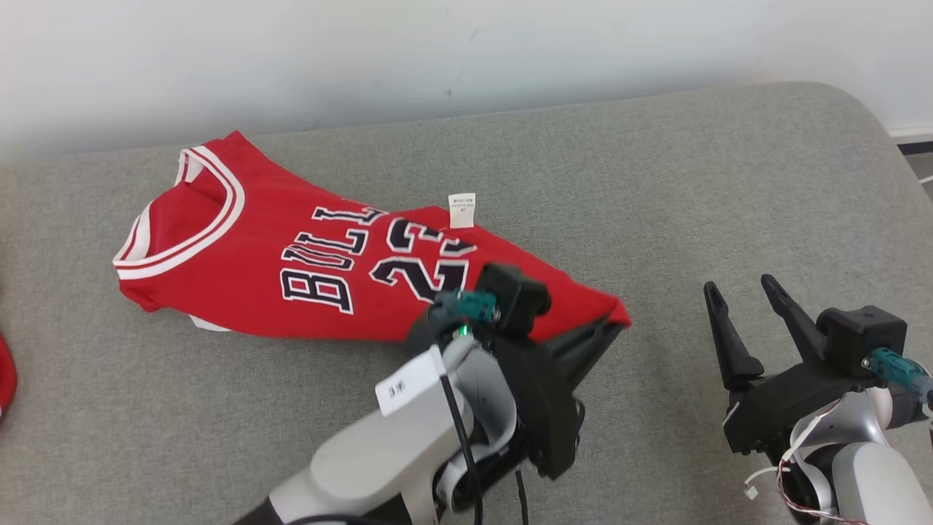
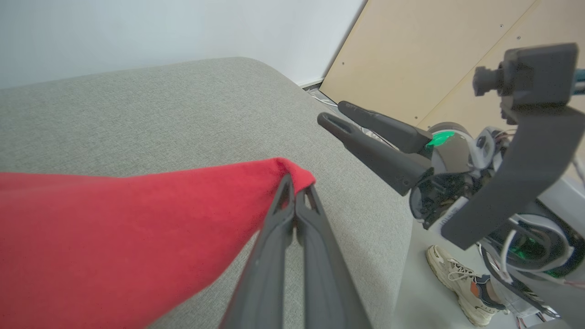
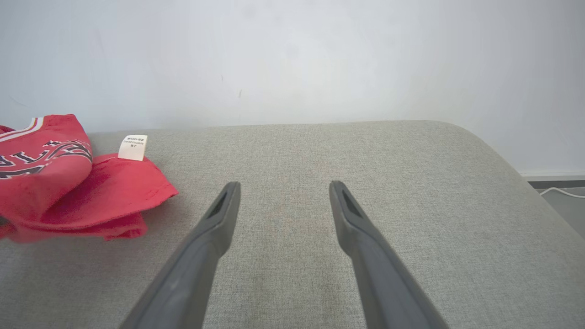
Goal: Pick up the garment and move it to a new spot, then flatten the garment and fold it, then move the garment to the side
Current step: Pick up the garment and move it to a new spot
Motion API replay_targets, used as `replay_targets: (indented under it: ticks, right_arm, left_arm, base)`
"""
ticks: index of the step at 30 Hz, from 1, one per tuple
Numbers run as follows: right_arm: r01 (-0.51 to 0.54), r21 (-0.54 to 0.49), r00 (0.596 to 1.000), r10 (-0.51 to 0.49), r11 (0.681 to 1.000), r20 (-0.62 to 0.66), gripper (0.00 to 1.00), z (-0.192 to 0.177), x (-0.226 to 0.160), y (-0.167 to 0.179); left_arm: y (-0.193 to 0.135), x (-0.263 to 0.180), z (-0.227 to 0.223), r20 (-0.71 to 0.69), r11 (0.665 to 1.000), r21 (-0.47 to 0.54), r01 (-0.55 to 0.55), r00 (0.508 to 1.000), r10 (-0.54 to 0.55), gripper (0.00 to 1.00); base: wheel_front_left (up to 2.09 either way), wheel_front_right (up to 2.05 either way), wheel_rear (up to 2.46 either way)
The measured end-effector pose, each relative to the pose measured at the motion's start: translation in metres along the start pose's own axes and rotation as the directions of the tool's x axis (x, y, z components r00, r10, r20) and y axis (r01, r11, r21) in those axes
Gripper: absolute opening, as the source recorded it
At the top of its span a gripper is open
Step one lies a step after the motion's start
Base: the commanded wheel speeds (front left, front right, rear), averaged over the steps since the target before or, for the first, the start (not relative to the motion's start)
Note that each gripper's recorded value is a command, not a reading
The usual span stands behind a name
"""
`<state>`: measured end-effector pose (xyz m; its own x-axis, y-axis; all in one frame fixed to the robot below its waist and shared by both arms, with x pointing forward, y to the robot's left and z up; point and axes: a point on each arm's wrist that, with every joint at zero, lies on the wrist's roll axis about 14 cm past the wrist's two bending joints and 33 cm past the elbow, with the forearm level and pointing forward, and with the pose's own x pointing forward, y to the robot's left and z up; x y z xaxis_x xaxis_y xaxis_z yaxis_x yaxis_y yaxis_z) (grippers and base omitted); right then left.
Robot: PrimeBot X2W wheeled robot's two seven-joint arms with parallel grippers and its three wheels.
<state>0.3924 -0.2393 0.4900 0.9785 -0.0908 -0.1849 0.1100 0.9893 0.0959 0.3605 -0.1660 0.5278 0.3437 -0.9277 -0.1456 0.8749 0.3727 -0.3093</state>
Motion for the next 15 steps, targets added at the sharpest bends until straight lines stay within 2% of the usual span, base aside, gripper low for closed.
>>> replay_targets:
  ticks: [11, 12, 13, 15]
  right_arm:
    - [-0.016, -0.008, 1.000, 0.016, 1.000, 0.006, 1.00, 0.004, -0.003, 0.005]
    - [-0.018, -0.009, 1.000, 0.018, 1.000, 0.007, 1.00, 0.005, -0.004, 0.006]
    - [-0.019, -0.009, 1.000, 0.019, 1.000, 0.008, 1.00, 0.005, -0.004, 0.006]
    - [-0.021, -0.011, 1.000, 0.021, 1.000, 0.007, 1.00, 0.006, -0.004, 0.007]
  left_arm:
    - [-0.012, -0.010, -0.063, -0.090, 0.991, -0.130, -0.023, 0.996, 0.011, 0.00]
    - [-0.013, -0.011, -0.065, -0.091, 0.991, -0.128, -0.022, 0.996, 0.010, 0.31]
    - [-0.014, -0.011, -0.065, -0.086, 0.993, -0.120, -0.016, 0.996, 0.006, 1.00]
    - [-0.014, -0.013, -0.065, -0.081, 0.993, -0.115, -0.020, 0.997, 0.010, 1.00]
  base:
    - [0.00, 0.00, 0.00]
    - [0.00, 0.00, 0.00]
    - [0.00, 0.00, 0.00]
    - [0.00, 0.00, 0.00]
